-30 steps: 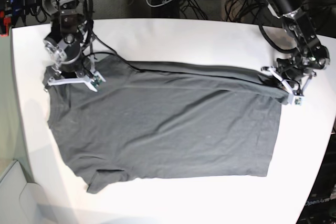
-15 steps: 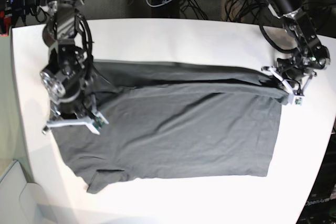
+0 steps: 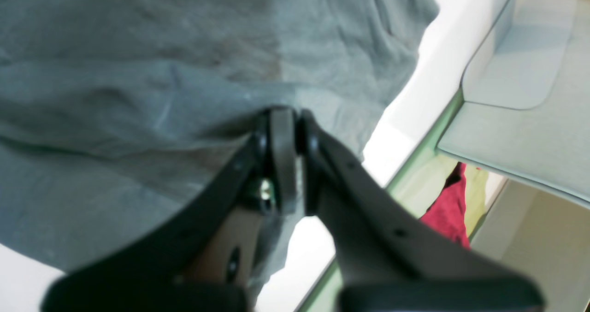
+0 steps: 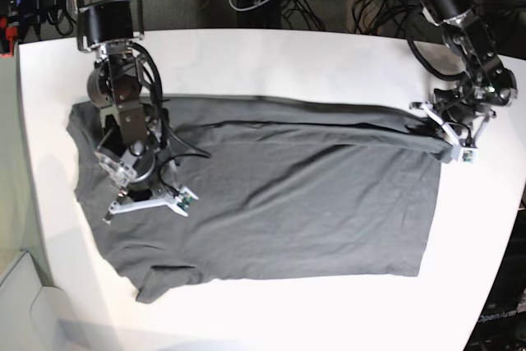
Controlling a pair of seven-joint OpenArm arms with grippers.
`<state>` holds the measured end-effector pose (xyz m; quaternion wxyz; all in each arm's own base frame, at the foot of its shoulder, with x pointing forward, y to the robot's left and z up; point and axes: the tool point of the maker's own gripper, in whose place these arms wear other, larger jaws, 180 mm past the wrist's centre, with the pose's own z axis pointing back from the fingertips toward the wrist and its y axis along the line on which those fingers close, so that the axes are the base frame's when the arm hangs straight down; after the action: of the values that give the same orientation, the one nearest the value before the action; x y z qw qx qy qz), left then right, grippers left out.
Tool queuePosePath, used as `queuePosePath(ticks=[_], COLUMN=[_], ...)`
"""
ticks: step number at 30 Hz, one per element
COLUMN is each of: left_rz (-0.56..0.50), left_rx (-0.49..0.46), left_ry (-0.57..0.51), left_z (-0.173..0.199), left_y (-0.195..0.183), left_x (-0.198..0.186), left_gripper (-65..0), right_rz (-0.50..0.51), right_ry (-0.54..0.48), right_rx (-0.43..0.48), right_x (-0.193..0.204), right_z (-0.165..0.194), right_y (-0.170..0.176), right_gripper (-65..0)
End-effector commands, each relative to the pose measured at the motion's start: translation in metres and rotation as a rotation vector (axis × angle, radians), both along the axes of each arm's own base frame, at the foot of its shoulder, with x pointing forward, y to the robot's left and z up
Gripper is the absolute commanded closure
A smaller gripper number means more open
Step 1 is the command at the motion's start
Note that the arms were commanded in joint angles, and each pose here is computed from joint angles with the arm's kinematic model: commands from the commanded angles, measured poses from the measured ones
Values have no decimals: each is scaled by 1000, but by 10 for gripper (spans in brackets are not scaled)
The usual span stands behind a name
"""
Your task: Layout the t-shirt on the table in an organized manner, then fold the t-shirt properly
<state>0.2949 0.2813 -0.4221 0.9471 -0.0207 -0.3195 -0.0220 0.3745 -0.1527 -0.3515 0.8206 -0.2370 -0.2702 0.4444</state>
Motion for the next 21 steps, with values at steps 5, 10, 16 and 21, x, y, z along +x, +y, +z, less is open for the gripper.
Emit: queuePosePath(ticks=[5, 10, 16, 21], left_rz=[3, 3, 3, 5], left_rx=[27, 27, 27, 35], left_ry=[-12, -11, 3, 6], left_z=[8, 8, 4, 4], left_y=[8, 8, 8, 12], left_x=[4, 4, -2, -4], left_gripper=[-3, -3, -3, -3], right_rz=[-4, -101, -281, -313], right_ry=[-62, -112, -82, 29], right_rx=[-8, -22, -48, -63], right_x=[13, 9, -27, -69], right_z=[20, 42, 39, 3], right_y=[-4, -32, -84, -94], right_gripper=[-217, -337, -385, -386])
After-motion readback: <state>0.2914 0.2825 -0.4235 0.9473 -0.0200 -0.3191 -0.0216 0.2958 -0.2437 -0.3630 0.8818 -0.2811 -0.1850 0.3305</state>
